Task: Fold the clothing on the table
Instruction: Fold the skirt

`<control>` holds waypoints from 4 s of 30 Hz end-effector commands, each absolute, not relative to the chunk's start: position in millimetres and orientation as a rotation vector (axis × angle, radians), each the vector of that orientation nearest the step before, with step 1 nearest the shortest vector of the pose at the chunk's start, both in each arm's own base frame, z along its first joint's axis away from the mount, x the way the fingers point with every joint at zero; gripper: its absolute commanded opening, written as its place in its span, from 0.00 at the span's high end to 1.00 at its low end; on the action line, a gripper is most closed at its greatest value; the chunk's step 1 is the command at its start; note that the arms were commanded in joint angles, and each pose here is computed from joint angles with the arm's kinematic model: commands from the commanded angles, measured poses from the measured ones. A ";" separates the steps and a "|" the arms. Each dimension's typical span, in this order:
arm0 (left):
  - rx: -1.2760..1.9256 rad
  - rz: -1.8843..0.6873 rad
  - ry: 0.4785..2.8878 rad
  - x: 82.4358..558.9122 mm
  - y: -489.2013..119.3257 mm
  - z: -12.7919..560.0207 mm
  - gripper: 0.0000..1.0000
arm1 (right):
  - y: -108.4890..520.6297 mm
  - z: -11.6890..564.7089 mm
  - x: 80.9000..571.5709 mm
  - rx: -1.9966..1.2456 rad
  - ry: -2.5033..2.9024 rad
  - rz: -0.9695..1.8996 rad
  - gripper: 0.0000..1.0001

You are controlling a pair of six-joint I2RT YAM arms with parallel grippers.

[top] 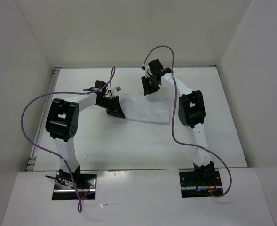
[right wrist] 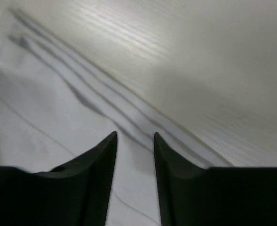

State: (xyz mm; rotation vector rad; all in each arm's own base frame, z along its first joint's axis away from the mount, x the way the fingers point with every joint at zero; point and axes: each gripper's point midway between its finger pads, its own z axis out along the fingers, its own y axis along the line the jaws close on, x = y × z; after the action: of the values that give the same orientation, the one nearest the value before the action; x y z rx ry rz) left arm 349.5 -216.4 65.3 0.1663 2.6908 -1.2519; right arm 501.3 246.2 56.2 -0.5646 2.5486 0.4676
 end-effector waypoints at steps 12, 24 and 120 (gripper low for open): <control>0.263 -1.188 2.515 408.6 -224.6 110.8 0.93 | 74.0 131.1 486.2 0.270 2.497 0.060 0.43; 0.314 -1.241 2.441 442.5 -233.5 131.6 0.93 | 73.3 53.4 407.7 0.527 2.641 0.467 0.52; 0.480 -1.333 2.599 400.0 -327.9 71.2 0.93 | 157.2 148.4 432.1 0.351 2.486 0.830 1.00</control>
State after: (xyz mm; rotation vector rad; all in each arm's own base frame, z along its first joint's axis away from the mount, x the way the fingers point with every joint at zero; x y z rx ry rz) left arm 401.2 -316.2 71.7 0.4658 2.6177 -1.2686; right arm 425.7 149.1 124.9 0.4116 2.5315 0.8218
